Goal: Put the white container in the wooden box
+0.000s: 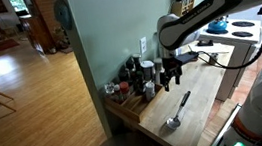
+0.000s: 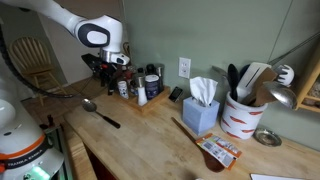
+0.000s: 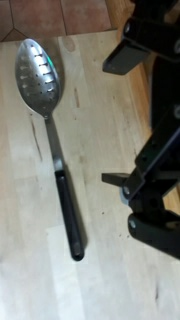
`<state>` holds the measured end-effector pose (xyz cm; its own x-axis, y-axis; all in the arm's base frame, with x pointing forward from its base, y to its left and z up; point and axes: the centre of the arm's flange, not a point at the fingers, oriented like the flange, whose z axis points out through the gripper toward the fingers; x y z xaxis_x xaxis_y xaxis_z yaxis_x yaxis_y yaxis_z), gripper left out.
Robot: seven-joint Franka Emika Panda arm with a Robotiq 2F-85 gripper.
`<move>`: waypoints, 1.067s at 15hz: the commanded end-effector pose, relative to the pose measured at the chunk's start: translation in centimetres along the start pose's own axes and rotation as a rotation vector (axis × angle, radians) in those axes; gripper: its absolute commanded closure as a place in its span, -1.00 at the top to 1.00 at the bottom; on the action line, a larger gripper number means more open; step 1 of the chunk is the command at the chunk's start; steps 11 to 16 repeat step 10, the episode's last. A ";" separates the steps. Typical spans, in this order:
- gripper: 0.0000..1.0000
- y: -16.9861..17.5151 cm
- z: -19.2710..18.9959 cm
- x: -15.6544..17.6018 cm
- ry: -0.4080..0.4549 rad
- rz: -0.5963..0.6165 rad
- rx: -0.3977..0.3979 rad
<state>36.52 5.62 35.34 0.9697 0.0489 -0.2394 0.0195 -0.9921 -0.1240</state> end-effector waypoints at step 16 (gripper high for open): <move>1.00 7.9 -1.0 -4.8 0.043 0.251 0.066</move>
